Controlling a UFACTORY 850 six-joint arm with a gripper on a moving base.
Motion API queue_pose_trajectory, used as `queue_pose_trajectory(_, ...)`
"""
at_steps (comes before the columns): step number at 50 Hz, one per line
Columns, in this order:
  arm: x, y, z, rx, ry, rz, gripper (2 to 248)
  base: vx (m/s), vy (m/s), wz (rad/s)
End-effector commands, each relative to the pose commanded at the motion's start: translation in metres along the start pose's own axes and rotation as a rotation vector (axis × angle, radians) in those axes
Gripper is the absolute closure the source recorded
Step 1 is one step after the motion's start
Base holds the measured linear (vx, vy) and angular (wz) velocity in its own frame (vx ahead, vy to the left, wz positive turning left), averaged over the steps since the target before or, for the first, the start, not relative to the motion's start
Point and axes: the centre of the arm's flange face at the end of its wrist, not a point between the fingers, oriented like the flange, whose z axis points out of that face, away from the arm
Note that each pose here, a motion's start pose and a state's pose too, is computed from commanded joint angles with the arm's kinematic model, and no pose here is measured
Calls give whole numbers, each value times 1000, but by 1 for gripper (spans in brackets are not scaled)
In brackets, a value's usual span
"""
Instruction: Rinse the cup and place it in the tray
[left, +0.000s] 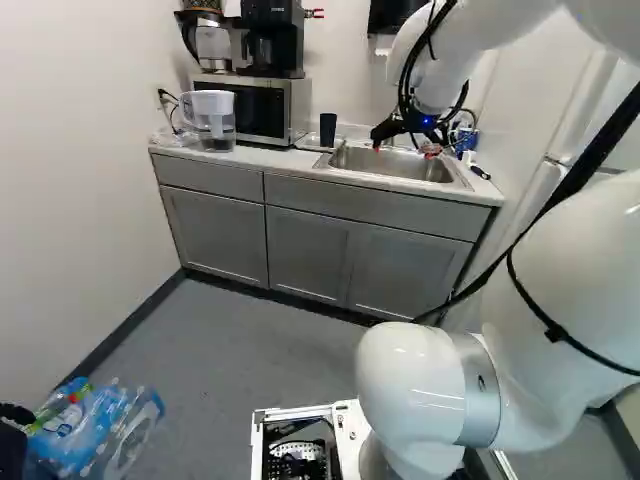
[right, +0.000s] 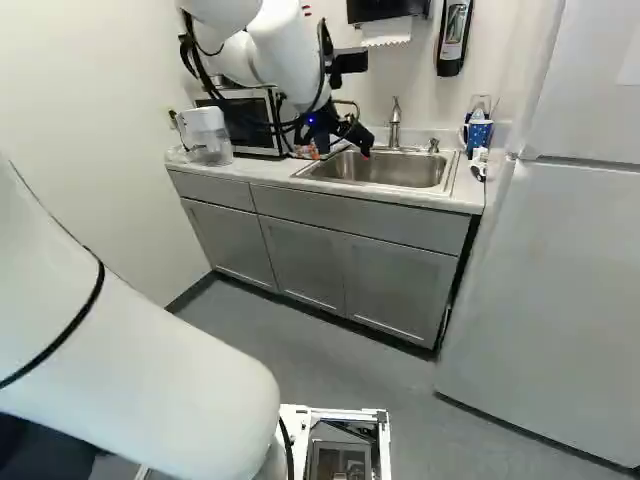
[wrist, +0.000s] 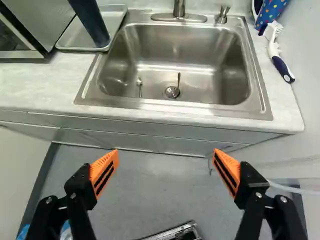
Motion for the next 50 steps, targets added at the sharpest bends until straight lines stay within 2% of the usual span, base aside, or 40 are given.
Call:
queue_pose_trajectory(26, -45, -19, 32, 42, 81, -34, 3, 0, 0, 0)
queue_pose_trajectory(50, -108, -40, 60, 93, 180, -71, 3, 0, 0, 0)
